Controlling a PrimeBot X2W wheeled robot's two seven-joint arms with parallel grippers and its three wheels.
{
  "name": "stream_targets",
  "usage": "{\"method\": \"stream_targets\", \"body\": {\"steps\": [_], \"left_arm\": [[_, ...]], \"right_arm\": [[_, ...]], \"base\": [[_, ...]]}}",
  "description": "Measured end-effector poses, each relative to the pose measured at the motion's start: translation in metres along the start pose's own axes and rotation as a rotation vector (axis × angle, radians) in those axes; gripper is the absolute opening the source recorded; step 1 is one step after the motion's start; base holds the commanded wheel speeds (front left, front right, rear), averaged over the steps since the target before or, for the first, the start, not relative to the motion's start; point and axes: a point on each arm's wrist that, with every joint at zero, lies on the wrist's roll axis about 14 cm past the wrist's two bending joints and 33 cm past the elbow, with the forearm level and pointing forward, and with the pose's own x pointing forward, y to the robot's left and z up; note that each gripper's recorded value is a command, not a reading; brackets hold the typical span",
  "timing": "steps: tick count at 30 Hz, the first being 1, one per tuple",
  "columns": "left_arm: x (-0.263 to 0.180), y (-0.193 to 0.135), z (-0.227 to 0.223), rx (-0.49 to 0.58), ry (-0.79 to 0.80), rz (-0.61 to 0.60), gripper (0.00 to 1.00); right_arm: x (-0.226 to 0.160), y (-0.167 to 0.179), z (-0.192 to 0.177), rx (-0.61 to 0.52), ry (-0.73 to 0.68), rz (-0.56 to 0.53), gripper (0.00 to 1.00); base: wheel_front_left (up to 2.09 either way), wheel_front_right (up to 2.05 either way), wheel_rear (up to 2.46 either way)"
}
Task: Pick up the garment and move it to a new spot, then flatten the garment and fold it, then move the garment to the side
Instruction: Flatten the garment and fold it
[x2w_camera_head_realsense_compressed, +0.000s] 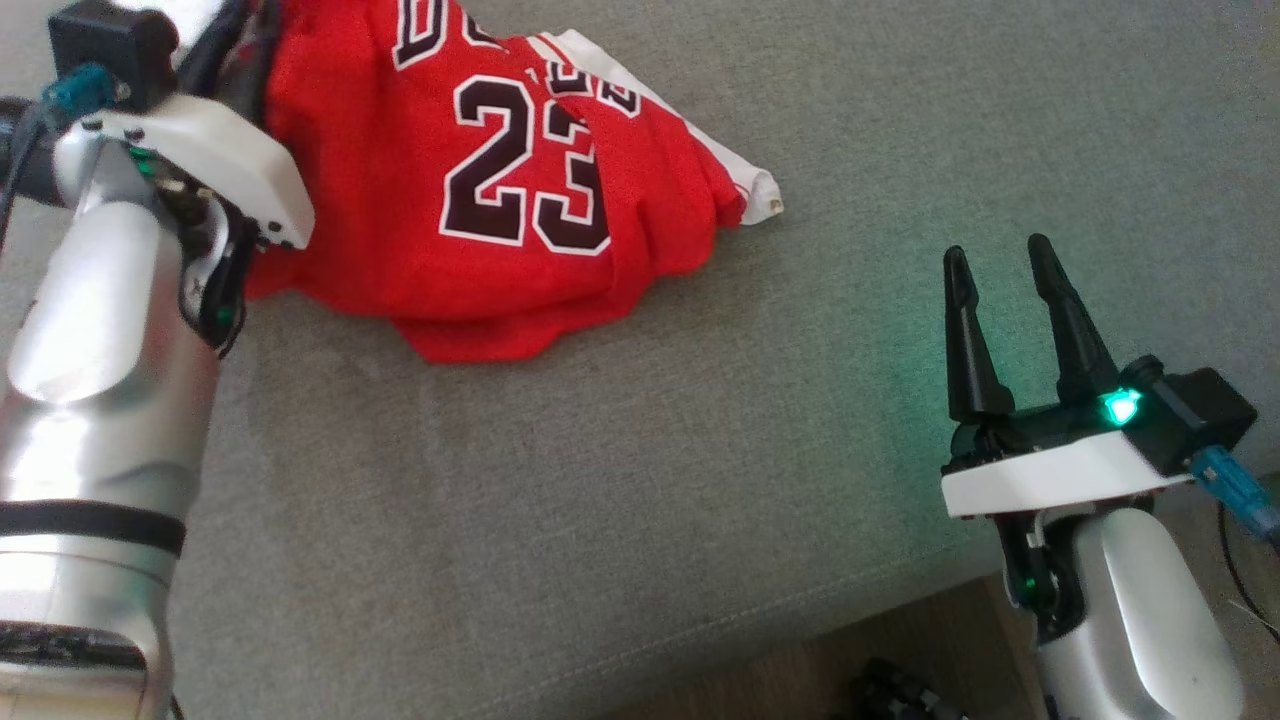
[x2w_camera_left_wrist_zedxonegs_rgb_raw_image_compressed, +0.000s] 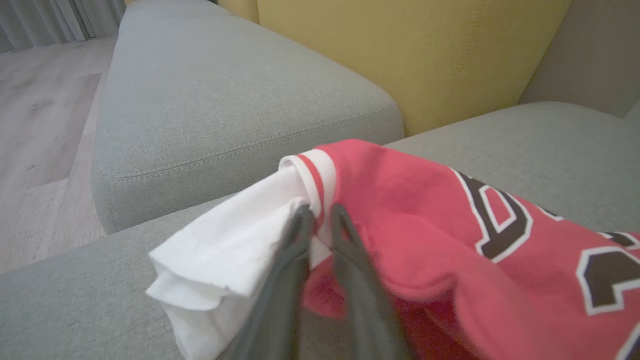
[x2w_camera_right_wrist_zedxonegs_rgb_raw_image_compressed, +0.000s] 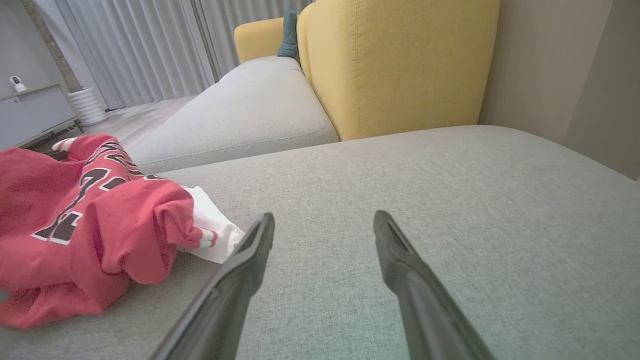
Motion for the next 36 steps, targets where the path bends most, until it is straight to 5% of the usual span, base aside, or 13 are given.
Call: {"method": "stream_targets", "body": {"steps": [9, 16, 24, 36], "left_arm": [[-0.026, 0.01, 0.022, -0.041, -0.133, 0.106, 1.0], [-0.093, 0.024, 0.029, -0.093, -0.224, 0.254, 1.0], [-0.174, 0.028, 0.016, -0.12, -0.231, 0.385, 1.0], [-0.226, 0.017, 0.003, -0.133, -0.207, 0.441, 1.0]], "right_arm": [[0.005, 0.013, 0.012, -0.015, -0.035, 0.042, 1.0], [0.008, 0.032, 0.029, -0.034, -0.067, 0.1, 1.0], [0.002, 0.05, 0.044, -0.052, -0.088, 0.149, 1.0], [-0.011, 0.06, 0.052, -0.058, -0.09, 0.176, 1.0]], "base": [[0.0, 0.0, 0.0], [0.0, 0.0, 0.0], [0.0, 0.0, 0.0], [0.0, 0.0, 0.0]]}}
